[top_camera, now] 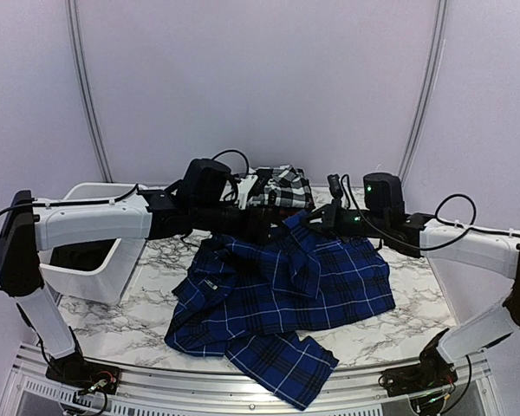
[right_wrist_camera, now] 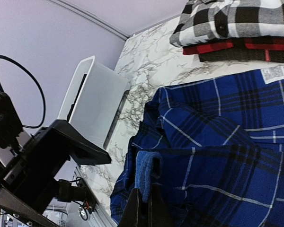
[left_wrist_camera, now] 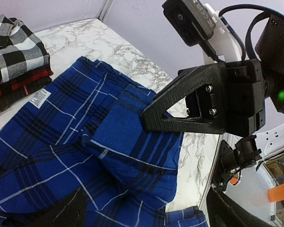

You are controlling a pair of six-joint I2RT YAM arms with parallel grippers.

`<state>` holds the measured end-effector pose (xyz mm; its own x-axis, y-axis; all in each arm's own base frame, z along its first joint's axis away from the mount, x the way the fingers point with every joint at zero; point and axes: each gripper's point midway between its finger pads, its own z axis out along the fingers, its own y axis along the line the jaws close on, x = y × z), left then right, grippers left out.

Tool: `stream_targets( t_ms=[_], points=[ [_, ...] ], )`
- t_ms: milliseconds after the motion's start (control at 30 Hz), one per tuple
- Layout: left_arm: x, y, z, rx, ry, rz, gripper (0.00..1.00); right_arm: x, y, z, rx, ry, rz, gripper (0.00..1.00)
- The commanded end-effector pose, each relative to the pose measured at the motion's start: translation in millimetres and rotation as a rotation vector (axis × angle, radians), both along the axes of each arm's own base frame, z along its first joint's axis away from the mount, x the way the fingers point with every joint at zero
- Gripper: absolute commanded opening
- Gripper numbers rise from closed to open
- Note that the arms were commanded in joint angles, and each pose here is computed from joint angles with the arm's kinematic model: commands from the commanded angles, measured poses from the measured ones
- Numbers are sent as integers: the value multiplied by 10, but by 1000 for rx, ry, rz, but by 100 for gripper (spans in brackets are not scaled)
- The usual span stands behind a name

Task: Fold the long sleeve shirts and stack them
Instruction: Flatten out the crumpled shirt at the center of the board.

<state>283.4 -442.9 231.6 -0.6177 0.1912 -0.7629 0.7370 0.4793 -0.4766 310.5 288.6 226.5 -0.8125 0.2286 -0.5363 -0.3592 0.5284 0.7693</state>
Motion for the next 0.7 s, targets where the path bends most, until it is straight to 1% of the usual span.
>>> stream_targets(
  t_ms=[0, 167, 300, 367, 433, 467, 567, 667],
  points=[
    [-98, -46, 57, -78, 34, -21, 91, 29, 329, 458, 159, -71, 46, 0],
    [-95, -52, -81, -49, 48, 8, 92, 36, 558, 503, 209, -65, 82, 0],
    [-78, -89, -120, -53, 63, 19, 92, 30, 706, 526, 209, -70, 110, 0],
    [-45, -106, -163, -50, 74, 34, 89, 24, 743, 521, 214, -69, 119, 0],
    [-20, -117, -187, -47, 80, 47, 84, 22, 753, 538, 220, -72, 120, 0],
    [-2, -111, -204, -44, 84, 60, 79, 25, 752, 547, 222, -75, 119, 0],
    [55, -74, -243, -31, 83, 101, 55, 30, 743, 551, 208, -80, 114, 0],
    [117, -12, -238, -18, 68, 149, 23, 44, 734, 526, 184, -87, 111, 0]
  ],
)
